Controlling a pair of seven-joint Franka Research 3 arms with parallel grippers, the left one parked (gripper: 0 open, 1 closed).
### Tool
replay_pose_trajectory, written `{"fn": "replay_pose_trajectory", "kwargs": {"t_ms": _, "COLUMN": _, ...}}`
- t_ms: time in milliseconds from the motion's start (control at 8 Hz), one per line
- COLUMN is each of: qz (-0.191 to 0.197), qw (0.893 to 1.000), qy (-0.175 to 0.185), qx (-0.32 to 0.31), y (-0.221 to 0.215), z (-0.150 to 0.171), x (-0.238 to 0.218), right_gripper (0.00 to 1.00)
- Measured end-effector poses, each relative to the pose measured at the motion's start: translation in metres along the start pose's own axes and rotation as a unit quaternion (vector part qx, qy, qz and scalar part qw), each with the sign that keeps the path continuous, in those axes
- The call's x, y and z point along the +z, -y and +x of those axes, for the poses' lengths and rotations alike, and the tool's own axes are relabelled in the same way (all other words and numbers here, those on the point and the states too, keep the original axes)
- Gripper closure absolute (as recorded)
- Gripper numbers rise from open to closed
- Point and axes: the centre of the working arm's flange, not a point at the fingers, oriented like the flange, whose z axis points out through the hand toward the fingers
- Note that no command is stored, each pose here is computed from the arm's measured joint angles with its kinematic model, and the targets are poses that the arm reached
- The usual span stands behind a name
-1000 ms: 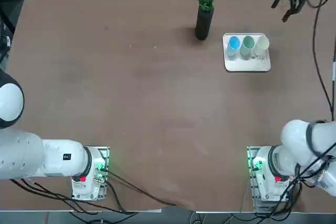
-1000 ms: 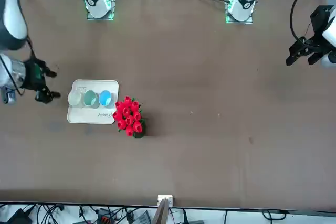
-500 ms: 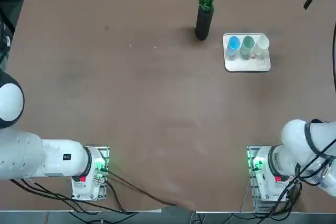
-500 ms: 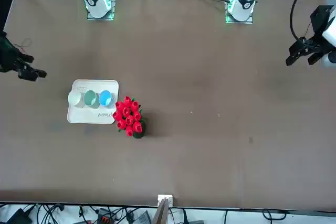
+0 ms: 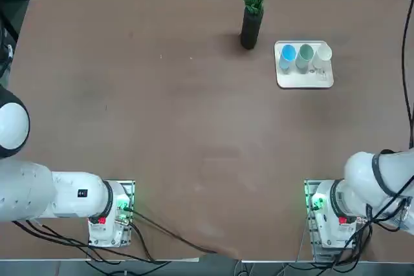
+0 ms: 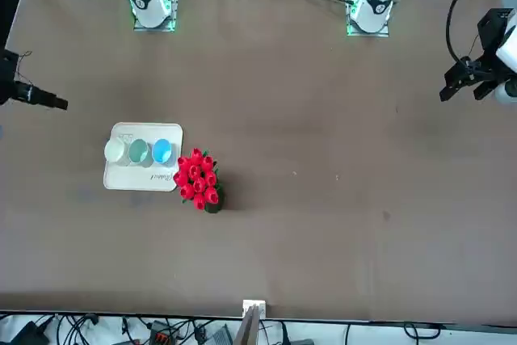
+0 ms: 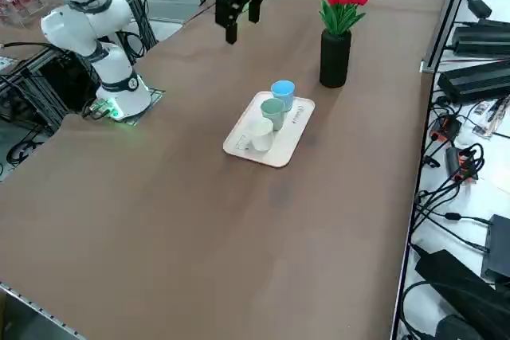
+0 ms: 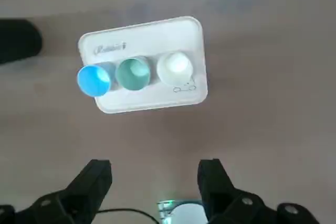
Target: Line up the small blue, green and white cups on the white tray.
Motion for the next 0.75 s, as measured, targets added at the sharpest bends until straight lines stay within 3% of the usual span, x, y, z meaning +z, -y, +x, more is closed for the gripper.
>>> {"fn": "replay_pose_trajectory", "kwargs": {"t_ms": 250, "qz": -0.024, "qw": 0.997, "qy": -0.027, "qx": -0.064, "y": 0.035, "z": -0.003, "x": -0.009, "right_gripper": 0.0}}
{"fn": "replay_pose_trajectory", "kwargs": {"t_ms": 625, "qz": -0.048, "qw": 0.989, "qy": -0.1, "qx": -0.102, "y": 0.086, "z": -0.013, "x": -0.029, "right_gripper": 0.0}}
{"fn": "replay_pose_trajectory", "kwargs": {"t_ms": 750, "qz": -0.05, "qw": 0.988, "qy": -0.104, "qx": -0.107, "y": 0.088, "z": -0.026, "x": -0.03, "right_gripper": 0.0}}
